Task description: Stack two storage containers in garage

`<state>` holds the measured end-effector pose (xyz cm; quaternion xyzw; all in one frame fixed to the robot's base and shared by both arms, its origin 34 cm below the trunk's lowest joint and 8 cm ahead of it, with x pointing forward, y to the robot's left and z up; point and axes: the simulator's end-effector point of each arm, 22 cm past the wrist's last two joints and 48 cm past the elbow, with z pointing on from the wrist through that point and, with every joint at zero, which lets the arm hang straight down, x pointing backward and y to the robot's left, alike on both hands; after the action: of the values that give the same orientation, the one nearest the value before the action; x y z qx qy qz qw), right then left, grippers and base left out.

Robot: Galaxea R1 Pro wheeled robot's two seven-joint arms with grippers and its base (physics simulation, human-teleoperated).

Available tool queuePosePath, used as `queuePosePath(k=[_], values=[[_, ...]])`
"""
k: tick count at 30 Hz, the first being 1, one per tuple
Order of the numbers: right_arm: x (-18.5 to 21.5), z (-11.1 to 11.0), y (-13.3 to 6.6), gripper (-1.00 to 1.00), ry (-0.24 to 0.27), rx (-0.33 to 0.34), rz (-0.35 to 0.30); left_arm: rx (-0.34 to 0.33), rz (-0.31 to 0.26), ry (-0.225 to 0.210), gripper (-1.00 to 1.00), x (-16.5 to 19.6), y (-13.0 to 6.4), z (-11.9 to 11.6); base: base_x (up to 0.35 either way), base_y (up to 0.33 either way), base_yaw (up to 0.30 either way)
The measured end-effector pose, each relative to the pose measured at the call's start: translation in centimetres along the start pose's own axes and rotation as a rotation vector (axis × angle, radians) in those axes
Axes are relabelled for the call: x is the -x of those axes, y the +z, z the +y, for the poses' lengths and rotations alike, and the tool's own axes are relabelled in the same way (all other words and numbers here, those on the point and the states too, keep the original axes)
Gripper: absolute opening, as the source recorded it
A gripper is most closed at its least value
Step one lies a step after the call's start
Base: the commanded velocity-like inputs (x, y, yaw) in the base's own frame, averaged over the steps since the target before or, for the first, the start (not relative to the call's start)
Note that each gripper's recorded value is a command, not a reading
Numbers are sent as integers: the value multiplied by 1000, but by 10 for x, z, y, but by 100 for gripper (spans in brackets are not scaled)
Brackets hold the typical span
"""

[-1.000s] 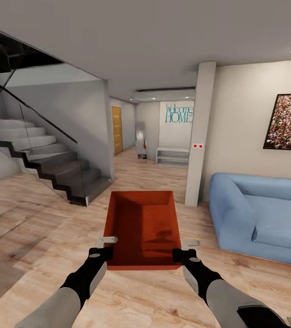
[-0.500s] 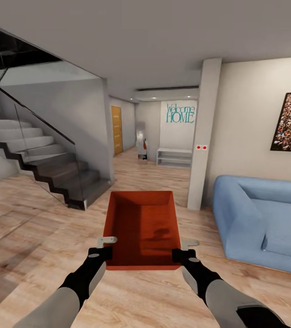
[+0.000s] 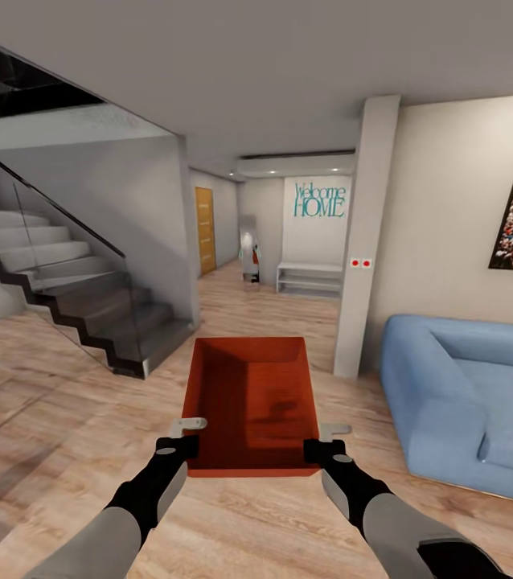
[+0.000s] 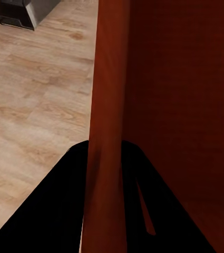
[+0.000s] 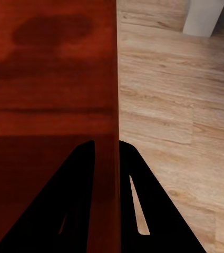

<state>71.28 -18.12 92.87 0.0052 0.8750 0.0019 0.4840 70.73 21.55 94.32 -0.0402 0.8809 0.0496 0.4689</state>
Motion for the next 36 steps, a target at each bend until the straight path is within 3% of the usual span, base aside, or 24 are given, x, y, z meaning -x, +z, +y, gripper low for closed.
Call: queuePosePath(k=[8, 23, 36], values=[[0, 1, 0, -100, 1, -1, 0, -2, 0, 1, -100, 0, 0, 1, 323, 0, -45], [0, 1, 0, -100, 2, -1, -2, -1, -2, 1, -100, 1, 0, 1, 323, 0, -215], [2, -2, 0, -100, 0, 2, -3, 2, -3, -1, -100, 1, -1, -2, 323, 0, -18]])
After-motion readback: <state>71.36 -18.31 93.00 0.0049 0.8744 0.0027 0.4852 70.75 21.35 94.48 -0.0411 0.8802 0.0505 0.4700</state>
